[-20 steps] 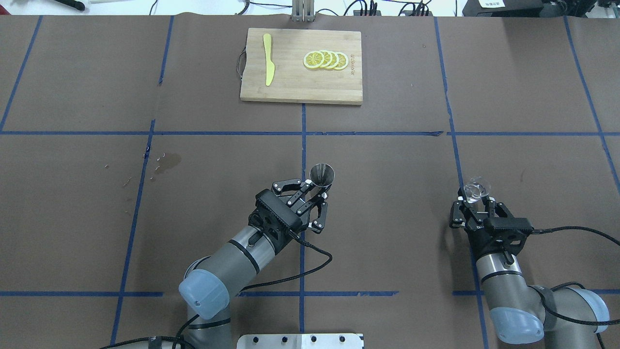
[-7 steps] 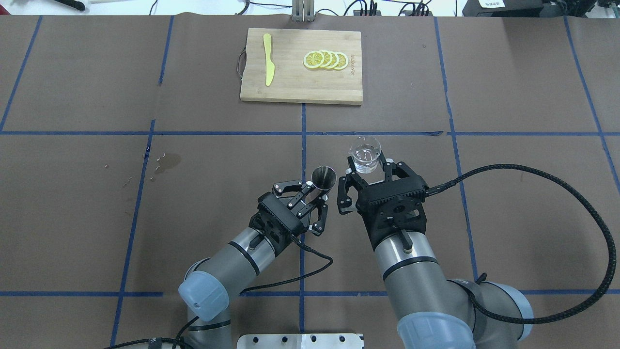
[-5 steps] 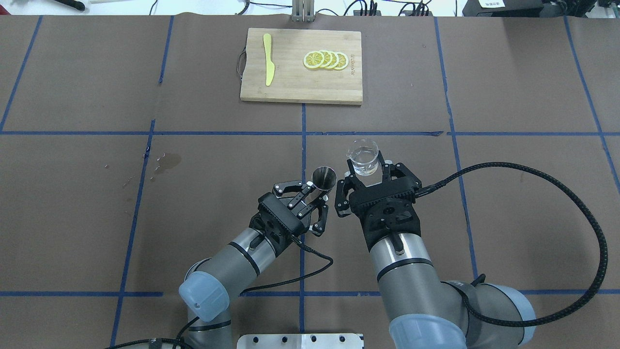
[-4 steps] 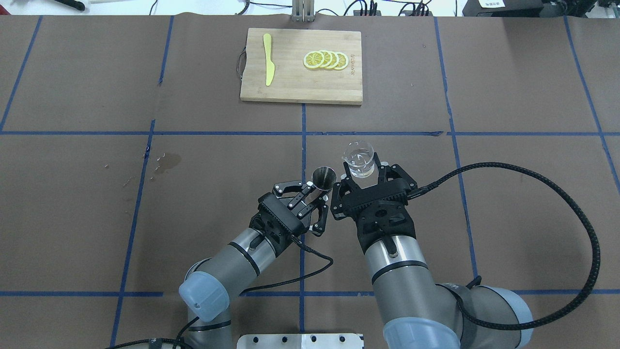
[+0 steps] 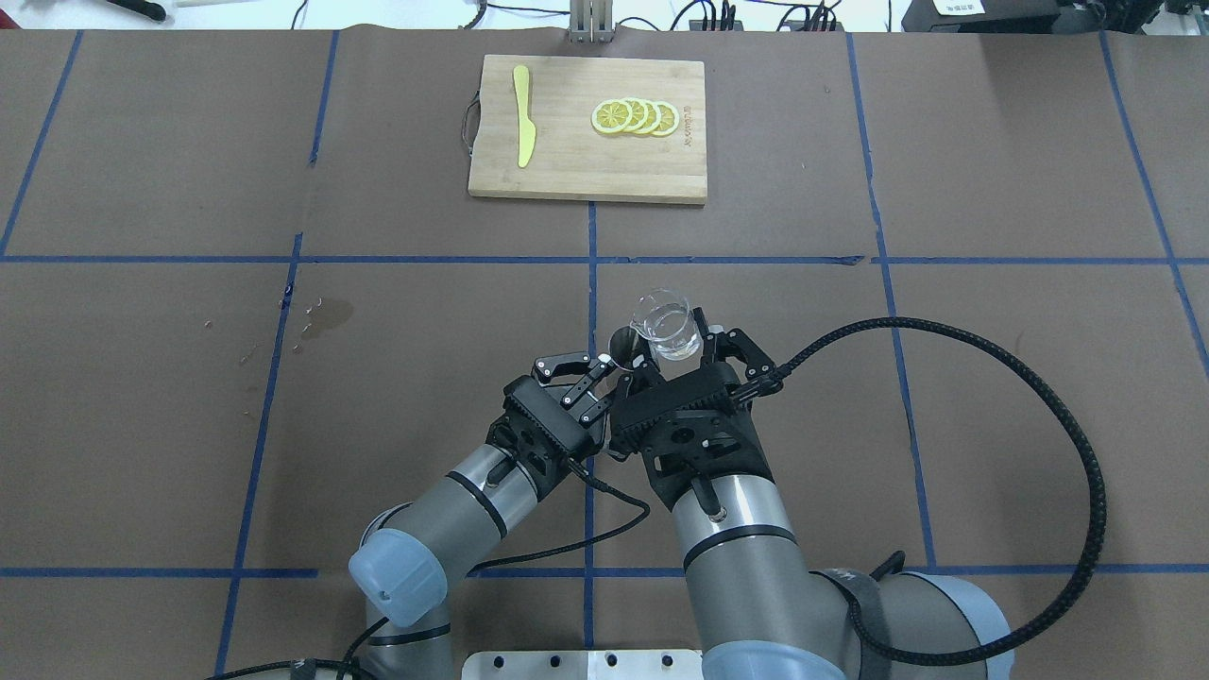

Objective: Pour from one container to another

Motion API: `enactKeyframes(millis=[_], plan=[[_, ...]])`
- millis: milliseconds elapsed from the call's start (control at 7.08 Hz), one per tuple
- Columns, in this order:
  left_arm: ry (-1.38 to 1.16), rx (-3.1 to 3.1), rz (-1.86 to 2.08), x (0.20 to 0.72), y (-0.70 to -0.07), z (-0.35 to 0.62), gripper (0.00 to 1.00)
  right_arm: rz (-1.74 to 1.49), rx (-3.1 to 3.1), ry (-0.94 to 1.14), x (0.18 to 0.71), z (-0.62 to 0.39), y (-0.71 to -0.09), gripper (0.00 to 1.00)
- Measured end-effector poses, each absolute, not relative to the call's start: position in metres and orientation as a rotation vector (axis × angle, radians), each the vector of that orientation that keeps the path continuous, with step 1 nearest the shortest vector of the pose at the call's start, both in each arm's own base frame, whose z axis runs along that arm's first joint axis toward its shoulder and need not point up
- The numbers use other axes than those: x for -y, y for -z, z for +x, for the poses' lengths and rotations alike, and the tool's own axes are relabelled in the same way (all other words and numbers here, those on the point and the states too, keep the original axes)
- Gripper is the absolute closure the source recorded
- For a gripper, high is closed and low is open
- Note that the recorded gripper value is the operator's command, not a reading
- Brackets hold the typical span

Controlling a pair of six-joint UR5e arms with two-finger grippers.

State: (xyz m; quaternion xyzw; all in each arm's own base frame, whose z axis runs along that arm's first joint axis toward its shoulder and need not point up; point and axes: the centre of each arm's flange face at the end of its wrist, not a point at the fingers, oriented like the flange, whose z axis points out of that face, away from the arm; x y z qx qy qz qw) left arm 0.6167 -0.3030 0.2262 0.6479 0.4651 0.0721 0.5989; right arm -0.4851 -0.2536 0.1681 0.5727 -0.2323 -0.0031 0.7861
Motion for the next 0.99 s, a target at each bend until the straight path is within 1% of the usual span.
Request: enactKeyframes(millis=[989], plan=[[-0.167, -1.078, 1.502, 0.3031, -0.226, 0.6171, 1.0, 1.272, 0.317, 0.167, 0.2563, -0.4885, -0.1694, 1.0]])
